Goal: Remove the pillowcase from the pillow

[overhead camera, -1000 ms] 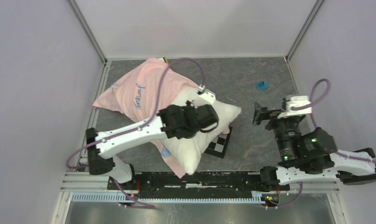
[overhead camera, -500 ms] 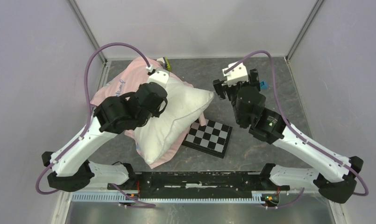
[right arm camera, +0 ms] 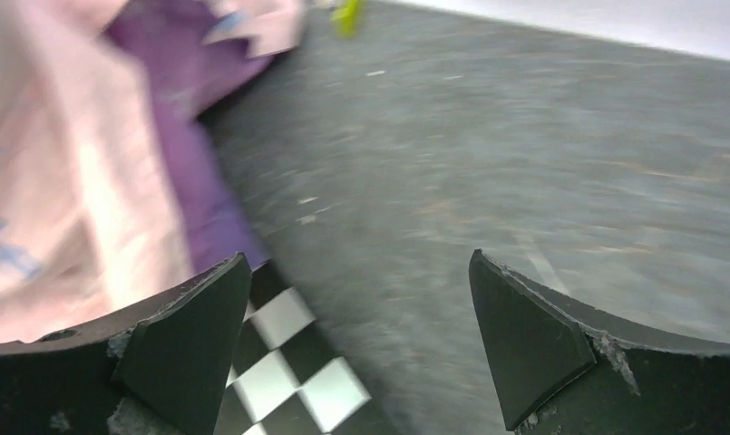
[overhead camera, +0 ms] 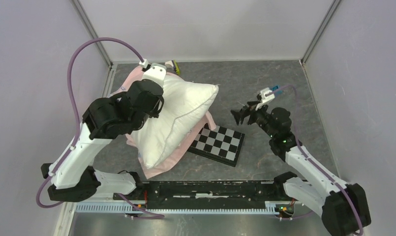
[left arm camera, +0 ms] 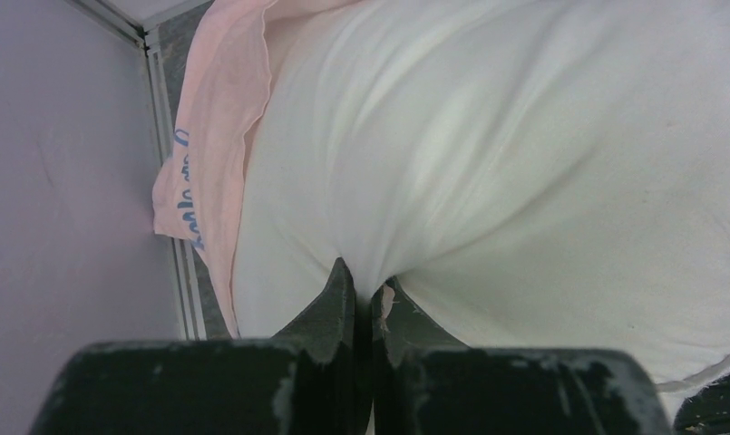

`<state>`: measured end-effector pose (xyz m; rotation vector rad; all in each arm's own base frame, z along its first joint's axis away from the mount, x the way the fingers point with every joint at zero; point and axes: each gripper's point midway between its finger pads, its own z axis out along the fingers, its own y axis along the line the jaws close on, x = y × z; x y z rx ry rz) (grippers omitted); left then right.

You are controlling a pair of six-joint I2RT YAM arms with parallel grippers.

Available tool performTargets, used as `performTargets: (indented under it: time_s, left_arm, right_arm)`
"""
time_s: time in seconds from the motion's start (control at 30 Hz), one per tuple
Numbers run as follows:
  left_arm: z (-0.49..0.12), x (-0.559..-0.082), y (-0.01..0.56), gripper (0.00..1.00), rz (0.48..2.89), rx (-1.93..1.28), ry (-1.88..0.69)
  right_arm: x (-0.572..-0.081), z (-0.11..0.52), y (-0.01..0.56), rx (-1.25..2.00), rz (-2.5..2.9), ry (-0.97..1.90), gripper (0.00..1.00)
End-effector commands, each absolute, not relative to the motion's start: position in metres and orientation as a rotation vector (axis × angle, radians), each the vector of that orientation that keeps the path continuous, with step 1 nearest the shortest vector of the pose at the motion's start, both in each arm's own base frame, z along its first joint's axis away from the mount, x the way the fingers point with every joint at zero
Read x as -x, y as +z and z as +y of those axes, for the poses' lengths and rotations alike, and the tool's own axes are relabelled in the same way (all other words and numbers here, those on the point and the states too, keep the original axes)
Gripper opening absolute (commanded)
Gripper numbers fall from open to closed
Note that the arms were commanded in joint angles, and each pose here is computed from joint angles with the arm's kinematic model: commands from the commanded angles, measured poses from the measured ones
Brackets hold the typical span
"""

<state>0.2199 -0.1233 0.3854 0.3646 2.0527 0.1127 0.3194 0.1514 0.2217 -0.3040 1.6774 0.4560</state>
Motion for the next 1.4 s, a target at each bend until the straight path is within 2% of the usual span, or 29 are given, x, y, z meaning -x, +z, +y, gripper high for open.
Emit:
performTargets:
  time_s: [0.0,0.27,0.63,0.67,0.73,0.83,0.87,0.93,0.97,1.07,1.17,1.2,1.37]
  left_arm:
    - [-0.103,-0.223,0.421,0.02,1.941,-0.266,0.12]
    - [-0.104,-0.219,0.419,0.02,1.951,-0.276,0.092]
    - [-0.099,-0.207,0.423,0.02,1.955,-0.277,0.023]
    - [-0.099,-0.206,0.423,0.02,1.954,-0.276,0.006]
    - [-0.1,-0.203,0.422,0.02,1.96,-0.282,-0.02]
    - [-0.103,-0.2,0.414,0.02,1.978,-0.3,-0.034]
    - [-0.104,-0.199,0.411,0.03,1.985,-0.307,-0.036]
    - [-0.105,-0.197,0.409,0.15,1.992,-0.318,-0.05]
    - [-0.106,-0.196,0.409,0.23,1.994,-0.324,-0.062]
    - [-0.116,-0.191,0.407,0.66,2.019,-0.367,-0.117]
    - [-0.133,-0.183,0.397,0.94,2.088,-0.429,-0.186]
    - [-0.14,-0.18,0.393,1.0,2.113,-0.448,-0.218]
    - [-0.172,-0.159,0.393,1.0,2.083,-0.486,-0.358]
  right_arm:
    - [-0.268,0.225,0.259,0.609,1.291,0.904,0.98]
    - [-0.259,0.297,0.249,0.804,1.245,0.942,0.98]
    - [-0.32,0.354,0.263,0.74,1.257,0.929,0.97]
    - [-0.322,0.36,0.268,0.755,1.242,0.945,0.94]
    - [-0.32,0.369,0.278,0.781,1.2,0.983,0.77]
    - [-0.308,0.367,0.303,0.777,1.108,1.022,0.4]
    - [-0.304,0.366,0.308,0.775,1.091,1.034,0.25]
    - [-0.296,0.364,0.32,0.779,1.064,1.051,0.03]
    - [-0.291,0.364,0.326,0.785,1.051,1.061,0.0]
    - [-0.276,0.366,0.34,0.805,1.026,1.082,0.0]
    - [-0.268,0.37,0.353,0.804,1.026,1.089,0.0]
    - [-0.267,0.372,0.355,0.805,1.039,1.087,0.0]
    - [-0.268,0.382,0.354,0.78,1.126,1.074,0.0]
